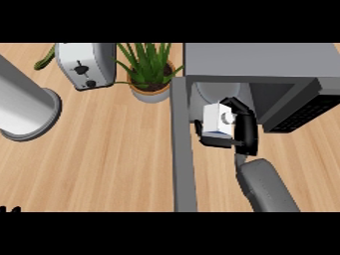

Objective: Pick up the milk, place it into the microwave and close the microwave

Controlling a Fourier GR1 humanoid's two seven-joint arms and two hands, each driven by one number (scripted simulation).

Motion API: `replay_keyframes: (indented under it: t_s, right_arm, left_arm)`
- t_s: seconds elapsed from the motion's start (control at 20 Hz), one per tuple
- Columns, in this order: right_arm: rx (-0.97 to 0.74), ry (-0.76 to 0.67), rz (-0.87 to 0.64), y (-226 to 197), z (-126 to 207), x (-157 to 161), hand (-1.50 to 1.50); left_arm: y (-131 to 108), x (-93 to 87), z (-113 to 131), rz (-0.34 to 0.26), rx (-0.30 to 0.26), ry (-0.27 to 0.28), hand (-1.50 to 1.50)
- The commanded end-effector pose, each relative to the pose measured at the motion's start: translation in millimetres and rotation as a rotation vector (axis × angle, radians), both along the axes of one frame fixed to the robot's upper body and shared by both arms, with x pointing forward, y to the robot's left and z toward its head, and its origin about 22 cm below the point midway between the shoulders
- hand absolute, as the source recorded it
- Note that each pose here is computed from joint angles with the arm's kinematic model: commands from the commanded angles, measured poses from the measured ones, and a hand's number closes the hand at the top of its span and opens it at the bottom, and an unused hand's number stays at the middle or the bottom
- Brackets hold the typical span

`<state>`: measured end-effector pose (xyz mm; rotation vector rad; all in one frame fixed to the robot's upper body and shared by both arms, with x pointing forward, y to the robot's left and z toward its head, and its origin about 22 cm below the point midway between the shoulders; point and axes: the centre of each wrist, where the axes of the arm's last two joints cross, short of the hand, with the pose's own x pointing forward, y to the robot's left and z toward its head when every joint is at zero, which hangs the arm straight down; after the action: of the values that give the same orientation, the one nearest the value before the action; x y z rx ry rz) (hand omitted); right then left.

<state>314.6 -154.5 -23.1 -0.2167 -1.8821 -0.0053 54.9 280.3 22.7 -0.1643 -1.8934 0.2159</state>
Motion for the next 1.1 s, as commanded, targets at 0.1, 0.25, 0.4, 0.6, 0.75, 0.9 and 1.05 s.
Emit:
replay_keyframes:
  t_s: [0.1, 0.25, 0.4, 0.6, 0.75, 0.9, 1.05]
  right_arm:
    - [0.028, 0.051, -0.037, 5.4, -1.9, 46.9, 1.5]
    - [-0.007, 0.07, -0.062, -1.8, -8.3, 59.6, 1.5]
    - [-0.108, 0.092, -0.11, -17.0, -21.8, 61.8, 1.5]
    - [-0.172, 0.099, -0.149, -42.5, -36.6, 59.3, 1.5]
    - [-0.22, 0.098, -0.159, -26.7, -22.5, 73.8, 1.5]
    - [-0.247, 0.094, -0.168, -49.4, -15.1, 80.6, 1.5]
    - [-0.313, 0.071, -0.189, -55.5, -16.5, 80.3, 1.5]
  left_arm:
    - [8.8, 6.6, -11.2, 0.0, 0.003, 0.001, -1.5]
    - [11.4, -10.7, -13.3, -0.02, -0.01, 0.011, -1.5]
    - [22.7, -8.6, -3.3, -0.02, -0.003, -0.008, -1.5]
    - [10.0, 5.1, -6.3, -0.039, -0.007, -0.015, -1.5]
    - [13.2, 3.9, -7.3, -0.038, -0.001, -0.012, -1.5]
    - [6.8, 8.9, -2.0, -0.03, 0.001, -0.016, -1.5]
    - [20.8, 7.6, -6.6, -0.059, 0.017, -0.005, -1.5]
